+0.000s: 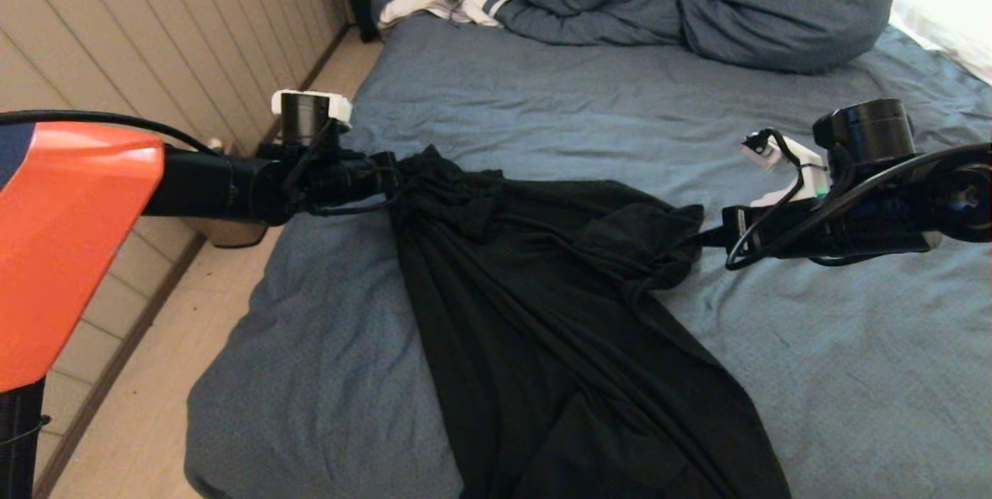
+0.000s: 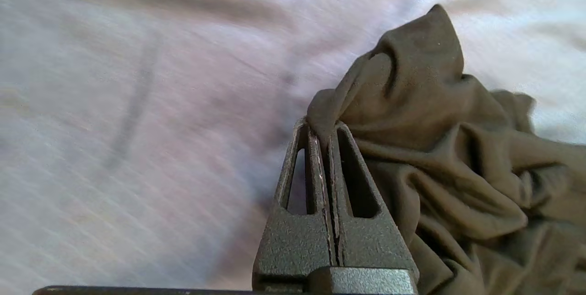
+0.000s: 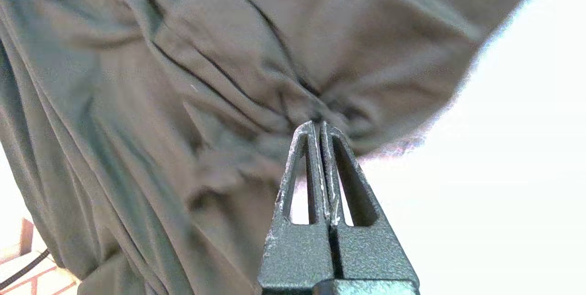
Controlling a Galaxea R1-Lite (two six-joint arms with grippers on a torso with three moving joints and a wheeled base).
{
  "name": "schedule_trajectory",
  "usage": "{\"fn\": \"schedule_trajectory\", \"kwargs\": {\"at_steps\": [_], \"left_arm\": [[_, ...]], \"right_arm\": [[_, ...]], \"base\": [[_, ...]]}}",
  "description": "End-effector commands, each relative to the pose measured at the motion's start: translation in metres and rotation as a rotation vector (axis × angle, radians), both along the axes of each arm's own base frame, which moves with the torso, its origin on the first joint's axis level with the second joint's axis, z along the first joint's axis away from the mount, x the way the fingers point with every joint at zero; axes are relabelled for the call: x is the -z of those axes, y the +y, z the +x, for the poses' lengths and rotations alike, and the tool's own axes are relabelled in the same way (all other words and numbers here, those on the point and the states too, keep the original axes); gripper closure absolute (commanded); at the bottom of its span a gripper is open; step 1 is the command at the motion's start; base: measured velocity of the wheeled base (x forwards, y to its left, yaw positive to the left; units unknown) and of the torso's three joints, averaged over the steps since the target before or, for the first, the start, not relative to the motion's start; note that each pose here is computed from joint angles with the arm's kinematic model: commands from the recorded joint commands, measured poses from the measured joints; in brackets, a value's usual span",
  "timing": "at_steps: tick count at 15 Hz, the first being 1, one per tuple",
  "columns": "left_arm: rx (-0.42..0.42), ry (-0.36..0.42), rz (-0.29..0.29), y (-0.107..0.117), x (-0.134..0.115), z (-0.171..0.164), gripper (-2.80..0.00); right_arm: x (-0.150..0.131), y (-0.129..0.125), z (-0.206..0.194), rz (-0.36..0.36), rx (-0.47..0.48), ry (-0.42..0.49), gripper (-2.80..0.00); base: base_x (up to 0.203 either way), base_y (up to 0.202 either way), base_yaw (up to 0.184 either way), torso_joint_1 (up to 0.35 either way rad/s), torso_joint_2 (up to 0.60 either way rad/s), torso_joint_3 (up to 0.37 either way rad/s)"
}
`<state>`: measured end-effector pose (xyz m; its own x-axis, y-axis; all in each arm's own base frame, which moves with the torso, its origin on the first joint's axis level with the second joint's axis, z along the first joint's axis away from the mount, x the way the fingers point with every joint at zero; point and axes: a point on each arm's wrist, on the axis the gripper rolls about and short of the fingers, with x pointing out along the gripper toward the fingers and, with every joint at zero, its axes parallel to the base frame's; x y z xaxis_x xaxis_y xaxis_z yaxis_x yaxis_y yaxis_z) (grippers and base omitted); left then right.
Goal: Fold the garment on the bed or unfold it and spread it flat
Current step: Unford the black T-shirt
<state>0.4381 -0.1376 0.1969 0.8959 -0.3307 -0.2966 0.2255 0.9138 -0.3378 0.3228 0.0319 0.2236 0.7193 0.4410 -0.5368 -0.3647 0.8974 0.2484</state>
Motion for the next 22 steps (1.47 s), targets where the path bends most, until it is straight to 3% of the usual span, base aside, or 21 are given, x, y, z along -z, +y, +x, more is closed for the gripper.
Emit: {"fn": "schedule_trajectory", "kwargs": {"at_steps": [1,6,7,11,22], "left_arm": [[-0.01,0.006,-0.001,0.001,0.008,0.008,0.0],[-0.016,0.008,0.001,0.001,0.01,0.009,0.0],[-0.017,0.012,0.001,0.001,0.01,0.007,0.0],[-0.007,0.019,0.003,-0.002,0.012,0.004,0.0],[-0.005,0.026,0.007,-0.003,0.016,0.006,0.0]], "right_arm": [[0.001,0.0,0.003,0.005,0.002,0.005,0.0],[0.003,0.001,0.023,0.011,0.037,-0.009,0.0],[0.005,0.0,0.028,-0.01,0.063,-0.013,-2.8],[-0.002,0.001,0.054,-0.067,0.148,-0.082,-2.8],[0.025,0.005,0.082,-0.077,0.145,-0.035,-2.8]], "base": [[0.0,0.0,0.0,0.0,0.0,0.0],[0.0,0.0,0.0,0.0,0.0,0.0],[0.0,0.0,0.0,0.0,0.0,0.0],[0.0,0.0,0.0,0.0,0.0,0.0],[0.0,0.0,0.0,0.0,0.0,0.0]]}}
